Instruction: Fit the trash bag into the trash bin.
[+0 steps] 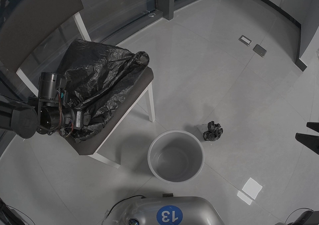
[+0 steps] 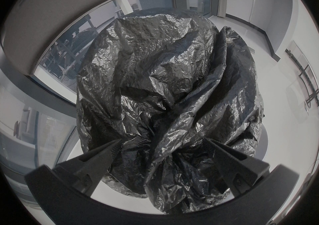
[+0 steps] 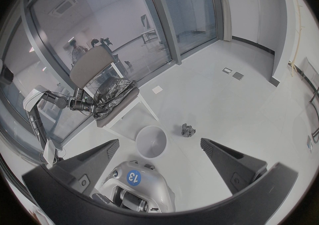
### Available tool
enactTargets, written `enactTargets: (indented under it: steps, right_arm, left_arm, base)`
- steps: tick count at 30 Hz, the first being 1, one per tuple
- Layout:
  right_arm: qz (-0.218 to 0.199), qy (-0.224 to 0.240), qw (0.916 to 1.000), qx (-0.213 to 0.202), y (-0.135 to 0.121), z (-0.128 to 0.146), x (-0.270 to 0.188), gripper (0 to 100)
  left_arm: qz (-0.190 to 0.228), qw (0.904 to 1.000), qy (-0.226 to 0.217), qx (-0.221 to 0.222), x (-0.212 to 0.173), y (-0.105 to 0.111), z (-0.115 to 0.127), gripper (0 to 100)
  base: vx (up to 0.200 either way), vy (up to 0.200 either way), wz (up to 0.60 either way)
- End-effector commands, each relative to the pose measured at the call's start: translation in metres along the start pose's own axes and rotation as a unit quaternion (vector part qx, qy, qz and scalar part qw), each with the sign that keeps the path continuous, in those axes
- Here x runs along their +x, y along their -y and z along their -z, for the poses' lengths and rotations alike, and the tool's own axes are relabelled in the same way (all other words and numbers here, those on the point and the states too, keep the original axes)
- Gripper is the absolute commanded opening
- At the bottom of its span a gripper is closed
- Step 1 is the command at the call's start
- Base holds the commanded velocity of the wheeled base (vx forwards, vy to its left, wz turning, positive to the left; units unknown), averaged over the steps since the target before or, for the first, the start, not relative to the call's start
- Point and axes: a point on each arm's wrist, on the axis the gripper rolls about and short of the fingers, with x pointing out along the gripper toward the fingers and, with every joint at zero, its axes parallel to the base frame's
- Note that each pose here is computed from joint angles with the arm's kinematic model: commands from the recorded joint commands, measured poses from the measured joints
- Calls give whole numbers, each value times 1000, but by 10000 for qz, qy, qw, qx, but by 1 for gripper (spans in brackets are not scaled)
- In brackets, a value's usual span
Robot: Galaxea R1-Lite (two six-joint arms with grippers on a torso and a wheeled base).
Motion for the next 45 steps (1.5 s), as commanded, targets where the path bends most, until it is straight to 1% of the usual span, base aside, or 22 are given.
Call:
enactTargets:
  steps: [1, 4, 5, 17, 21, 22, 23, 24, 25, 28, 30, 31, 32, 34, 36, 40, 43, 45]
  right_arm:
    - [-13, 67, 10000, -42, -1, -3, -2, 100]
    - [-16, 97, 9999, -48, -1, -4, -3, 100]
    - [-15, 89, 9999, -54, -1, -4, -3, 100]
    - [-3, 53, 9993, -358, -1, -4, -1, 100]
    - [-9, 37, 9993, -372, 0, -6, 2, 100]
    - [-22, 13, 9992, -388, 0, -11, 7, 100]
    - [-22, 13, 9992, -388, 0, -11, 7, 100]
    - [-19, -54, 9992, -404, 1, -18, 15, 100]
    - [-19, -54, 9991, -411, 1, -19, 15, 100]
    - [-43, -295, 9979, -578, 5, -29, 39, 100]
    - [-43, -295, 9979, -578, 5, -29, 39, 100]
    - [-173, -376, 9965, -730, 6, -36, 67, 100]
    - [-173, -376, 9965, -730, 6, -36, 67, 100]
    - [-361, -259, 9958, -801, 4, -39, 96, 100]
    - [-446, -304, 9951, -829, 3, -39, 111, 100]
    - [-578, -394, 9938, -866, -1, -40, 125, 100]
    - [-742, -475, 9925, -850, -1, -38, 129, 100]
    - [-870, -522, 9911, -861, -2, -36, 130, 100]
  left_arm:
    - [-10, 10000, -19, 1, 6, 1, -2, 100]
    - [27, 10000, -24, 15, 7, 2, -2, 100]
    - [49, 10000, -16, 13, 7, 2, -2, 0]
    - [47, 10000, -34, -3, 5, 0, -1, 0]
    - [44, 10000, 32, -21, 2, -1, -3, 0]
    - [52, 9998, 161, -48, -3, -1, -8, 0]
    - [52, 9998, 161, -48, -3, -1, -8, 0]
    - [65, 9993, 349, -87, -10, -2, -17, 0]
    - [72, 9993, 358, -85, -11, -2, -18, 0]
    - [170, 9967, 784, -128, -28, 0, -36, 0]
    - [170, 9967, 784, -128, -28, 0, -36, 0]
    - [262, 9934, 1103, -155, -42, 3, -51, 0]
    - [262, 9934, 1103, -155, -42, 3, -51, 0]
    - [384, 9893, 1394, -172, -55, 8, -65, 0]
    - [479, 9873, 1503, -156, -62, 13, -71, 0]
    - [728, 9814, 1768, -138, -84, 21, -86, 0]
    - [1039, 9738, 2022, -59, -106, 32, -94, 0]
    - [1364, 9671, 2146, 35, -122, 40, -99, 0]
  base:
    - [0, 0, 0]
    - [0, 0, 0]
    - [0, 0, 0]
    - [0, 0, 0]
    - [0, 0, 0]
    - [0, 0, 0]
    - [0, 0, 0]
    - [0, 0, 0]
    - [0, 0, 0]
    - [0, 0, 0]
    - [0, 0, 0]
    - [0, 0, 0]
    - [0, 0, 0]
    - [0, 0, 0]
    - [0, 0, 0]
    - [0, 0, 0]
    - [0, 0, 0]
    - [0, 0, 0]
